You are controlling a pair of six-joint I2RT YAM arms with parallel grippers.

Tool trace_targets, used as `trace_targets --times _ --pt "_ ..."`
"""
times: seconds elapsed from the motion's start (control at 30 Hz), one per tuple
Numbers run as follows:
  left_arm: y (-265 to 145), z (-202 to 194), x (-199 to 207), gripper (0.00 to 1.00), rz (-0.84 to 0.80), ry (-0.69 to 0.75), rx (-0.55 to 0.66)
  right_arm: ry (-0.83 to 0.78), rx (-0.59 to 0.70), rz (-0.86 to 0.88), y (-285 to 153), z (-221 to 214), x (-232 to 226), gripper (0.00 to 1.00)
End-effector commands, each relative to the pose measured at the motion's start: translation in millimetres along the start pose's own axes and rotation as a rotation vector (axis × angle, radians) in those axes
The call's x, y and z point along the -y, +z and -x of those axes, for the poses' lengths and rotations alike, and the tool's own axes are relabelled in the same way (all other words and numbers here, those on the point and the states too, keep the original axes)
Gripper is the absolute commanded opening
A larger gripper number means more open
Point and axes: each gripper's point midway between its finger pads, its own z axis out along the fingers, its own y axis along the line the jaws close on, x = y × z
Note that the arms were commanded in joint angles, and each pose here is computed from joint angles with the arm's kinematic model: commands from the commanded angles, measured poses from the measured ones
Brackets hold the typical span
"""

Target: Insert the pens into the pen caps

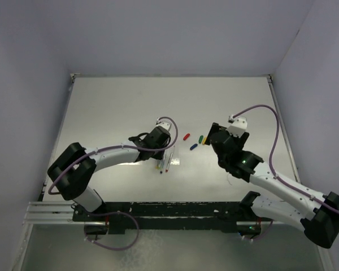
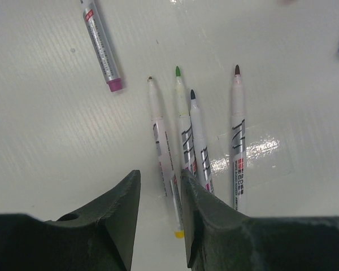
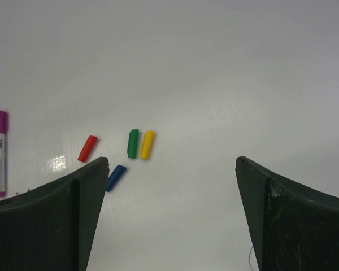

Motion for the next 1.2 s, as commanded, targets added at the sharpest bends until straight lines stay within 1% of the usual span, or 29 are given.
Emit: trace_targets --times 0.0,0.43,0.67,0.93,1.17 --pt "-0.7 19.4 4.0 0.38 0.014 -0.024 0.043 0.025 0.02 -0.03 2.2 2.7 3.9 0.95" --pt "11.7 13.4 -4.1 0.38 0.082 0.01 0.003 0.003 -0.005 -0.034 5.7 -6.9 2.4 0.92" --pt "15.8 11.6 -1.8 0.38 0.078 0.024 -0.019 0.0 -0.005 -0.036 6.1 -6.4 1.9 0.91" --pt "16.5 1.7 -2.6 0.35 0.087 0.053 -0.098 0.005 -0.023 -0.05 2.9 -2.1 1.7 0.88" --pt "17.5 -11.3 -1.6 0.35 0.067 0.051 -0.163 0.001 -0.053 -0.066 0.1 -1.9 2.0 0.86"
